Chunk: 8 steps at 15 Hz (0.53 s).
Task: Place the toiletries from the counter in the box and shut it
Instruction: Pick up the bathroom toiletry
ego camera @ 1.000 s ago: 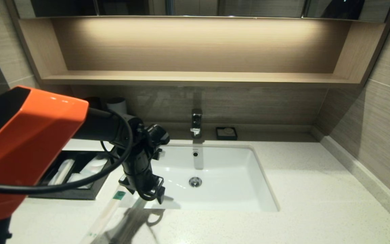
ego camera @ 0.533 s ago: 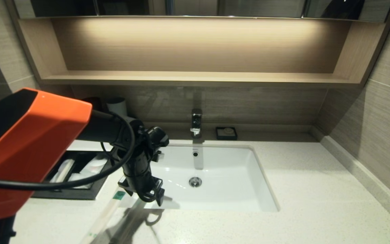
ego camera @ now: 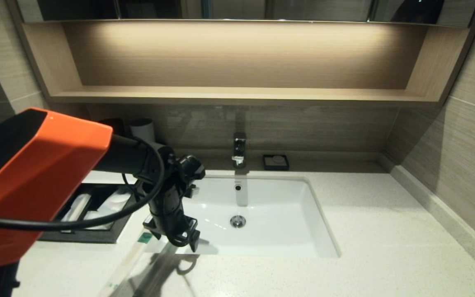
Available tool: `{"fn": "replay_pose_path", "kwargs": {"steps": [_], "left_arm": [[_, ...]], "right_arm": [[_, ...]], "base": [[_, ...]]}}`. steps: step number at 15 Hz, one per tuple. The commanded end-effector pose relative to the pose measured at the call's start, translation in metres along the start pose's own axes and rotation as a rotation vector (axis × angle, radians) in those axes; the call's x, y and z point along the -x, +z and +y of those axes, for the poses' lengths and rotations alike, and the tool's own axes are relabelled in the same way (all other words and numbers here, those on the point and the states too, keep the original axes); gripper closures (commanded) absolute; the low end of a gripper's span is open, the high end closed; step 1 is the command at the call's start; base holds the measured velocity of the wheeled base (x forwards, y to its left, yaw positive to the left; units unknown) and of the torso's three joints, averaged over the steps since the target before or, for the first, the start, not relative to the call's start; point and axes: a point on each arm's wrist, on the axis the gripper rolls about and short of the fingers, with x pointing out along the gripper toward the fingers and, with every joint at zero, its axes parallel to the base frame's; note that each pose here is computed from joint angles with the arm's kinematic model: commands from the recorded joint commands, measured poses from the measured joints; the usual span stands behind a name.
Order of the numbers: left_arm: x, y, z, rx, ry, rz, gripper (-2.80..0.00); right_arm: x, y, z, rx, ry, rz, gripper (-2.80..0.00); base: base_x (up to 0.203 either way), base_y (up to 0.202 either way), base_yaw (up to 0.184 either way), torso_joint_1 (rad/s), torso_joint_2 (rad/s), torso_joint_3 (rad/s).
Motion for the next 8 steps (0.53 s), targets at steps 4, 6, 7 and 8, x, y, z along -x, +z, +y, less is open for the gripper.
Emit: {"fn": "replay_pose_path", "kwargs": {"steps": [4, 6, 7, 8], "left_arm": [[-0.0026, -0.0016, 0.0004, 0.001, 0.004, 0.013, 0.0], [-0.002, -0.0017, 0.0004, 0.001, 0.002, 0.012, 0.0], [-0.002, -0.0017, 0.0004, 0.001, 0.002, 0.012, 0.0], [-0.002, -0.0017, 0.0004, 0.001, 0.002, 0.012, 0.0]], "right_arm": [[-0.0001, -0.0004, 0.0, 0.0, 0.0, 0.002, 0.0], [-0.0001, -0.0004, 0.0, 0.0, 0.0, 0.001, 0.0], [-0.0001, -0.0004, 0.0, 0.0, 0.0, 0.002, 0.0], [-0.0001, -0.0004, 0.0, 0.0, 0.0, 0.002, 0.0]], "base": [[0.0, 0.0, 0.0, 0.0, 0.0, 0.0], [0.0, 0.0, 0.0, 0.0, 0.0, 0.0], [0.0, 0.0, 0.0, 0.0, 0.0, 0.0], [0.0, 0.0, 0.0, 0.0, 0.0, 0.0]]}}
